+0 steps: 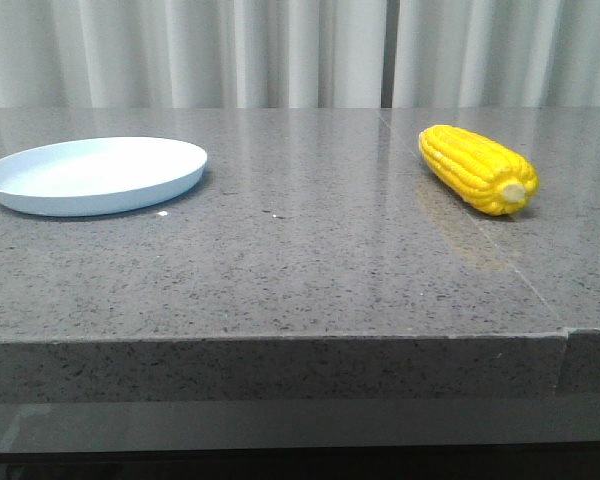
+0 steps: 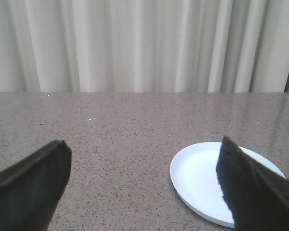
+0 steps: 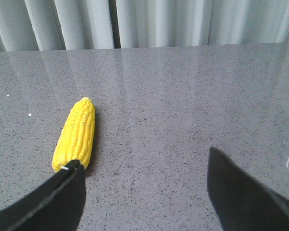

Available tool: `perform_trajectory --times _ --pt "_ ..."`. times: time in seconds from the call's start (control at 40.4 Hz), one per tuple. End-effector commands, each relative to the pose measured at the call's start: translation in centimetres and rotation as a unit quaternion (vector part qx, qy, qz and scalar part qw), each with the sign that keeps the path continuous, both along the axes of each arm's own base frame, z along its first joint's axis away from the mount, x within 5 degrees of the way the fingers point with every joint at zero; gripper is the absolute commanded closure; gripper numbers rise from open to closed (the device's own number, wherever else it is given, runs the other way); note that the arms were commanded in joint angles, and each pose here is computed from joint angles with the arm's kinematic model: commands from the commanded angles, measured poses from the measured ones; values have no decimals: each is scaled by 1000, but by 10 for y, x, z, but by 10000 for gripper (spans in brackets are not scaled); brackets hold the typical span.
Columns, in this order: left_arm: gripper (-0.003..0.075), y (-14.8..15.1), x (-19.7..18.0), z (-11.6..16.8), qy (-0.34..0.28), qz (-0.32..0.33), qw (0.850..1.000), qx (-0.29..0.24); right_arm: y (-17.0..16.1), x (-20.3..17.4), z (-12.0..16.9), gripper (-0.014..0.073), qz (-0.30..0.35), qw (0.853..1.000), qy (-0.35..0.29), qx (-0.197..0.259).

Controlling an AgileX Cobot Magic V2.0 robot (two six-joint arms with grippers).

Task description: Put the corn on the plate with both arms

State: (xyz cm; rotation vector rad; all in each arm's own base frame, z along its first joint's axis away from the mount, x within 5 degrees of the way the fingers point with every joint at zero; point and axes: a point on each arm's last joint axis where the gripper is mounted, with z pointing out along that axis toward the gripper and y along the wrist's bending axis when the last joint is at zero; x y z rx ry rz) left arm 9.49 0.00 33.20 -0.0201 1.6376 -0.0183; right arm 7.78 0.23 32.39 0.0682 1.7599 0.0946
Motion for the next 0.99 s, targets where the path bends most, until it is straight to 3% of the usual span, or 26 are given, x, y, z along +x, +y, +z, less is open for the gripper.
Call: perform_trajectory --times 0.0,0.223,0.421,0.643,0.965 --pt "123 -1 11 24 -30 -3 1000 -8 -1 2 17 35 -4 999 -47 -2" --pt "123 -18 76 41 103 -45 994 -1 -1 2 17 35 -4 999 -47 -2" --pt "123 -33 136 37 242 -55 969 10 -1 2 17 35 -4 999 -47 -2" --pt "123 -42 196 17 347 -47 937 20 -1 2 17 35 -4 999 -47 -2" --pt "153 -52 259 -31 431 -42 901 28 -1 2 17 35 -4 999 -47 -2"
